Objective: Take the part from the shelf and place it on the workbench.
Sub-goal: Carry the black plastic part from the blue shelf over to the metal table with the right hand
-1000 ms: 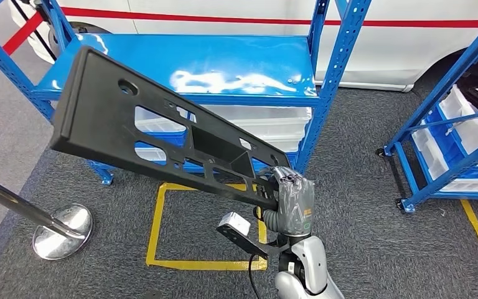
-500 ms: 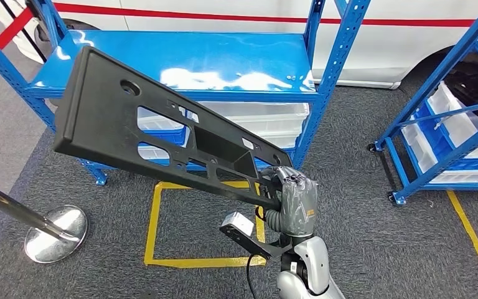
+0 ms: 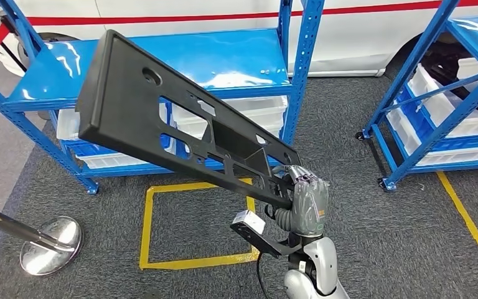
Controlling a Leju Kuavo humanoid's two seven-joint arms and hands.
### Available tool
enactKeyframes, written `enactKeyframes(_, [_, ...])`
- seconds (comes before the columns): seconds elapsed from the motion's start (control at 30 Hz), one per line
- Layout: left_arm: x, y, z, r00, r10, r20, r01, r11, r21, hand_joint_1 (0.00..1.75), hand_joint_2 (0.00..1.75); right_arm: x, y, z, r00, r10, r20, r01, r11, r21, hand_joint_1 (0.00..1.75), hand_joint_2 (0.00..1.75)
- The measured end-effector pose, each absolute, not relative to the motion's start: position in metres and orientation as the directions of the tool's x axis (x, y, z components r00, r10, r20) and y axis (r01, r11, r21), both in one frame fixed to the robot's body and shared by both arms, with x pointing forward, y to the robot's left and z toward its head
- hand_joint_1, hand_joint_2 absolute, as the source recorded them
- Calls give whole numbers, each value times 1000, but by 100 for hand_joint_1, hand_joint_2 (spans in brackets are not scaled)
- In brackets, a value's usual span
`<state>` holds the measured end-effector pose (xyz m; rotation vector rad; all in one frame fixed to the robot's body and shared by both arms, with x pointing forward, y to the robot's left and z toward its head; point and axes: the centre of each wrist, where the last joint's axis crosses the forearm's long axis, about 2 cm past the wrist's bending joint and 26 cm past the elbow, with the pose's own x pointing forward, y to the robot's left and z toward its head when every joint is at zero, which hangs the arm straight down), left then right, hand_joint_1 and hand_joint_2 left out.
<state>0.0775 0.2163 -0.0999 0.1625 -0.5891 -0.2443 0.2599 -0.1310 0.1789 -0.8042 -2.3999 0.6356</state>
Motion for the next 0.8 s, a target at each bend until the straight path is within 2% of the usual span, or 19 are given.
enactKeyframes(0.8, [78,217,-100,802,-279,528,187,957,221,0,175,257,-136,177,-695,633,339,399,733,-550,171,175])
